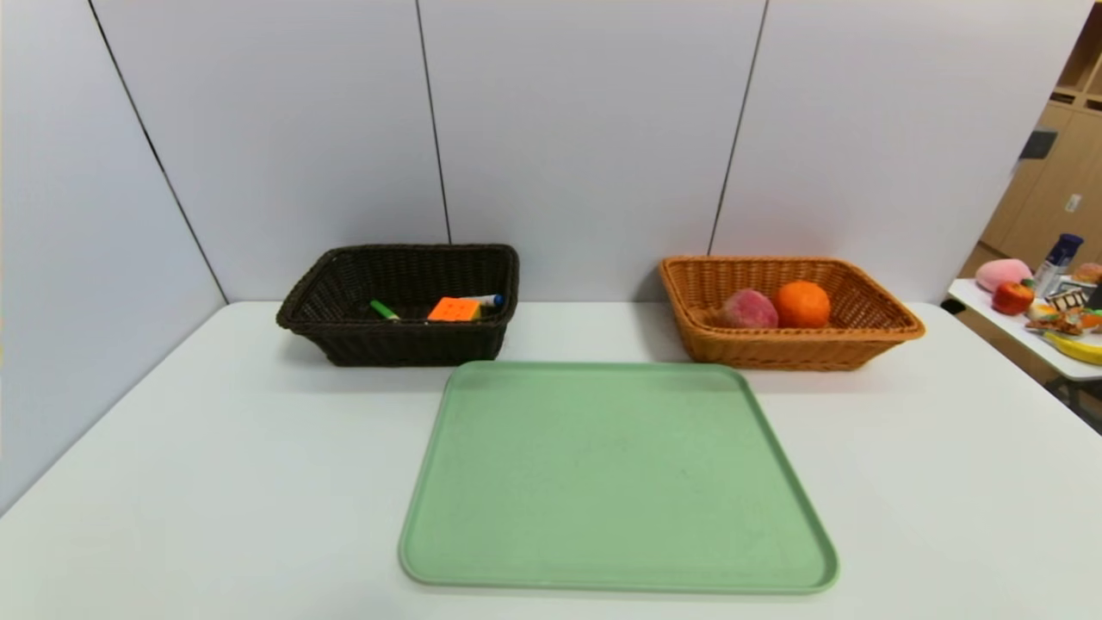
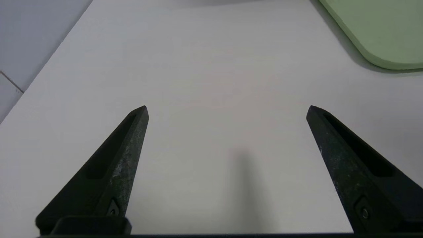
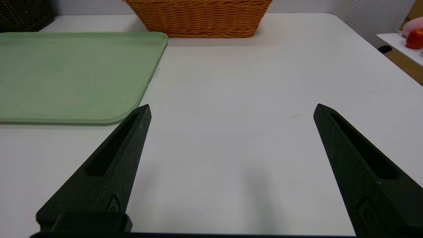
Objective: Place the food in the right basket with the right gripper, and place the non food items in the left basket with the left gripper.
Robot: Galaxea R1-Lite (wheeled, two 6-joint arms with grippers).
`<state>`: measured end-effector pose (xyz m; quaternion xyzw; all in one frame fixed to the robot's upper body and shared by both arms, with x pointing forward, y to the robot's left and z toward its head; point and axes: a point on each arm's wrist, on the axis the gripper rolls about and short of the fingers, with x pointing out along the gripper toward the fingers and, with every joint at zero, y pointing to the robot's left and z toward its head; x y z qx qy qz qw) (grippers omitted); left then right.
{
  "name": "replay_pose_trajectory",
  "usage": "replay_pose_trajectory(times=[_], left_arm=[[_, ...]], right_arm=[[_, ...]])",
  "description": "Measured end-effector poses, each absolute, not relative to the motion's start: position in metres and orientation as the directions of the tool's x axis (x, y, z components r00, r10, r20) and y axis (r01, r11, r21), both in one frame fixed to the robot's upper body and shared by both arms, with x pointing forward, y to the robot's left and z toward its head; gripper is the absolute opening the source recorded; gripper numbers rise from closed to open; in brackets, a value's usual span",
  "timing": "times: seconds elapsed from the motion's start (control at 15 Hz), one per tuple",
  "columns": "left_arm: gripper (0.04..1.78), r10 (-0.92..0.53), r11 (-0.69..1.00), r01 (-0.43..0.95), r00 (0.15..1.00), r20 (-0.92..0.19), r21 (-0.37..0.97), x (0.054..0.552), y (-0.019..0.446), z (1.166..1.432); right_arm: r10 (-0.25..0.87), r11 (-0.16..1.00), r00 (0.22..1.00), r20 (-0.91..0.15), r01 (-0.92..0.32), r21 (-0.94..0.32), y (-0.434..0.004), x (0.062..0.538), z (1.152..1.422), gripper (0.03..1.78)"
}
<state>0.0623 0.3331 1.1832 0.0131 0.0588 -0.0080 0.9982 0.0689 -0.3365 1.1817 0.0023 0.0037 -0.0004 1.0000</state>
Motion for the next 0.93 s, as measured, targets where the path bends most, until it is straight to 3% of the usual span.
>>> replay_pose_trajectory(times=[0.93], left_arm=[[1.69, 0.007, 1.000, -0.008, 0.993, -0.116, -0.005, 0.0623, 0.3336, 1.1835]], right_arm=[[-0.002, 1.000, 1.000, -0.007, 0.002, 0.008, -0.3365, 0.0690, 1.1815, 1.70]])
